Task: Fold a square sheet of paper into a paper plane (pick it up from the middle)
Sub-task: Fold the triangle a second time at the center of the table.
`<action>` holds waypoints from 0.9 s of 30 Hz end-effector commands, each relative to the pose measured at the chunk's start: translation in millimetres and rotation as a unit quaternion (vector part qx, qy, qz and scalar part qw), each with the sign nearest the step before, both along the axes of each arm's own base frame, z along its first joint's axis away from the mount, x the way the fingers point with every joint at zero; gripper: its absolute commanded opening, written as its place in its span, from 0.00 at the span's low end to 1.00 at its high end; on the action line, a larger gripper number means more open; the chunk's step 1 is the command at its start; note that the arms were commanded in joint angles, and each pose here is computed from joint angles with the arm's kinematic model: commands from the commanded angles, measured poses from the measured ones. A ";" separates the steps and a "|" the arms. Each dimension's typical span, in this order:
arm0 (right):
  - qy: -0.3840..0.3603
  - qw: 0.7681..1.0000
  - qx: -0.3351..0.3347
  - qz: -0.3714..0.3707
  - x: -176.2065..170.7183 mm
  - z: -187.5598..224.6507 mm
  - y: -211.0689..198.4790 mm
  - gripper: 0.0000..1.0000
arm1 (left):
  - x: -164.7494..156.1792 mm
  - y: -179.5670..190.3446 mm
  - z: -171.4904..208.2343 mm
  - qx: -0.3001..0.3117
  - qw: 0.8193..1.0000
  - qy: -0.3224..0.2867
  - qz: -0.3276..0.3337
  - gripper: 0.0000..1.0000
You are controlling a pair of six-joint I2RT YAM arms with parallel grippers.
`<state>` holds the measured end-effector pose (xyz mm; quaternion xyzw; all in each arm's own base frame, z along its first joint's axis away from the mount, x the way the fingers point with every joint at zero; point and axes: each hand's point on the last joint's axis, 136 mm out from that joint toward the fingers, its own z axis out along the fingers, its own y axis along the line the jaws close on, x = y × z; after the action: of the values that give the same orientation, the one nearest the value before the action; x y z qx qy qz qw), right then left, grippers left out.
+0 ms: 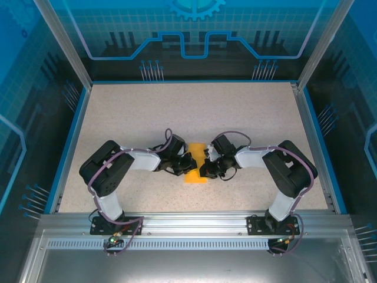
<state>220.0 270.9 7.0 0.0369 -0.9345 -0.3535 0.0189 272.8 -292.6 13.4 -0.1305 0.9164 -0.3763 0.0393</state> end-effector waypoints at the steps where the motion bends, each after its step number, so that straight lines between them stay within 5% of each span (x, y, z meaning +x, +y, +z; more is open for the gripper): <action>1: 0.054 0.994 -0.088 -0.016 -27.5 -42.3 -34.6 0.01 | 9.5 25.7 -9.6 0.053 0.998 -0.033 0.021 0.09; 27: 0.052 0.995 -0.077 -0.021 -24.8 -35.4 -34.2 0.01 | 34.9 66.9 -3.1 0.075 0.994 -0.071 0.043 0.09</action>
<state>220.4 271.1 7.7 0.0381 -0.9317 -0.3609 0.0153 307.0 -246.3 14.2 -0.1323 0.9229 -0.3416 0.1187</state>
